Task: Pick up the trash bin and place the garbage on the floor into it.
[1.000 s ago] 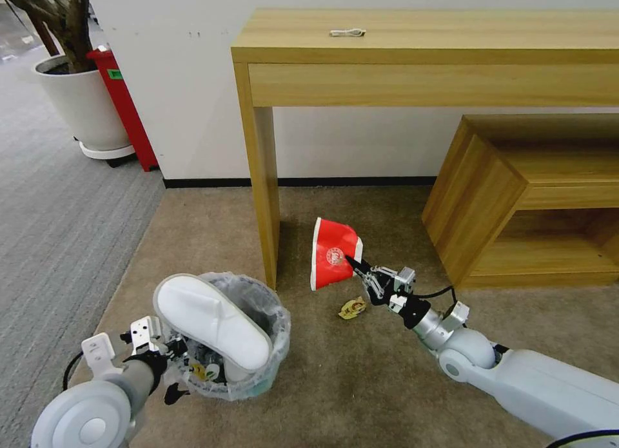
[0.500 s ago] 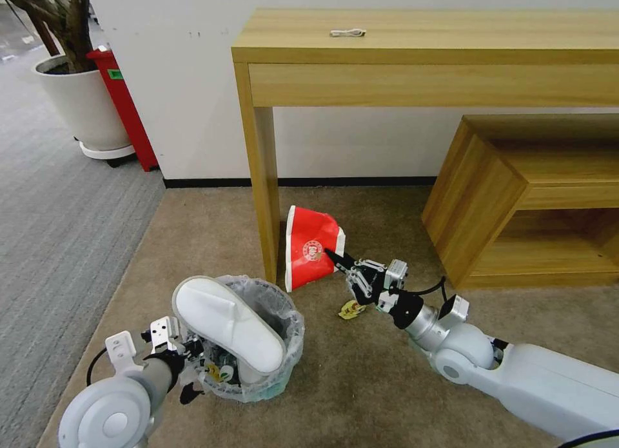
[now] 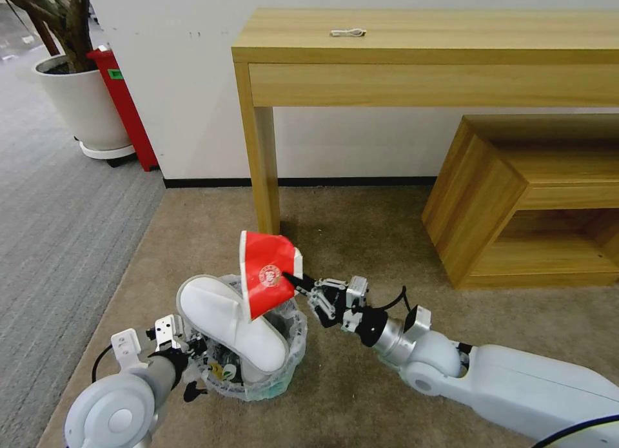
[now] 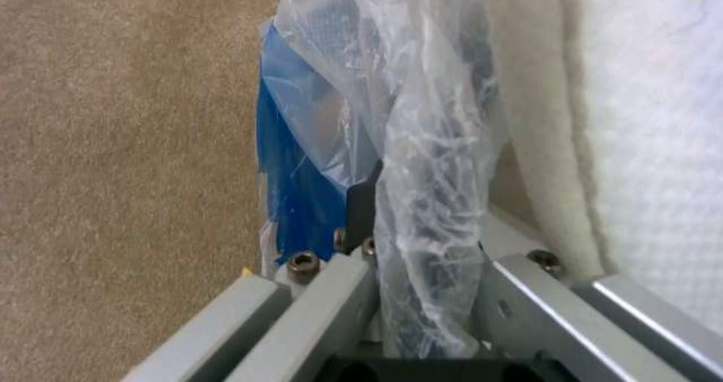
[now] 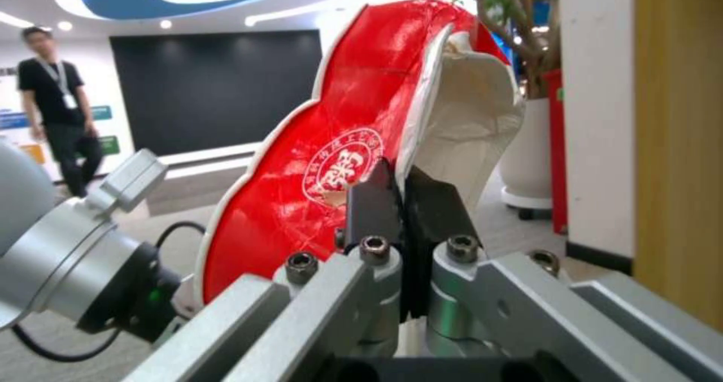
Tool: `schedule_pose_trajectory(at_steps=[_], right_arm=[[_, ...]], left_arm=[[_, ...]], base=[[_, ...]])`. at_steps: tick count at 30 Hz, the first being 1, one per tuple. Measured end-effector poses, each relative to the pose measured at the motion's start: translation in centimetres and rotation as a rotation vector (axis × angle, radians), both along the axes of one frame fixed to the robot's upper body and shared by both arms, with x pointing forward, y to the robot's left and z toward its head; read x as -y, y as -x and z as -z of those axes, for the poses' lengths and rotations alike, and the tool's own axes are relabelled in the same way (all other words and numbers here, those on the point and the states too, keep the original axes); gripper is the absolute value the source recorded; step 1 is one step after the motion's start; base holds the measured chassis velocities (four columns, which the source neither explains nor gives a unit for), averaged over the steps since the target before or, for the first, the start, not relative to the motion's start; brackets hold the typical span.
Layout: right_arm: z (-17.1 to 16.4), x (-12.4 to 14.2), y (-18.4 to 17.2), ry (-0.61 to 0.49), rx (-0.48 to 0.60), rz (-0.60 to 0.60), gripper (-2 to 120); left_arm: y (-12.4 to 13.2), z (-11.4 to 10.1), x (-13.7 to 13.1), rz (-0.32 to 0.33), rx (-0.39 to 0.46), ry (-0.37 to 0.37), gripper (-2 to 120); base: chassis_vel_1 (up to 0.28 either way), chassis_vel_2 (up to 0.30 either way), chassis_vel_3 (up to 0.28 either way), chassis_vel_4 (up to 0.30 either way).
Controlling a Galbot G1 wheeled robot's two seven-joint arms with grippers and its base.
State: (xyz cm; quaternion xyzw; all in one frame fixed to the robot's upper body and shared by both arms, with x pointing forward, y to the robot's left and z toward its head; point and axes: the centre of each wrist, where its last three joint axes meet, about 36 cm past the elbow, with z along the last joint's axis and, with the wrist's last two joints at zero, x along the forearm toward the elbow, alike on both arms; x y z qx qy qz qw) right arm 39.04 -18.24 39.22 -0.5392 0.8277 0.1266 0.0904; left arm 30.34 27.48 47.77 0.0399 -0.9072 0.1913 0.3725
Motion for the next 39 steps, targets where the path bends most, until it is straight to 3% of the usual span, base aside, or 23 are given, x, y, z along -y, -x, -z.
schedule_pose_trajectory(at_steps=[21,39], right_arm=[[0.5,-3.9,-0.1,0.055,-0.007,-0.097,0],[2.7,-5.0,-0.4,0.103,-0.038,-0.107,0]], left_arm=[[-0.3,-1.2,-0.2,-0.004,0.021,0.004,0],[-0.6,-2.1,-1.0,-0.006,0.032,0.004,0]], base=[[0.000,0.000,0.000,0.000],[0.000,0.000,0.000,0.000]])
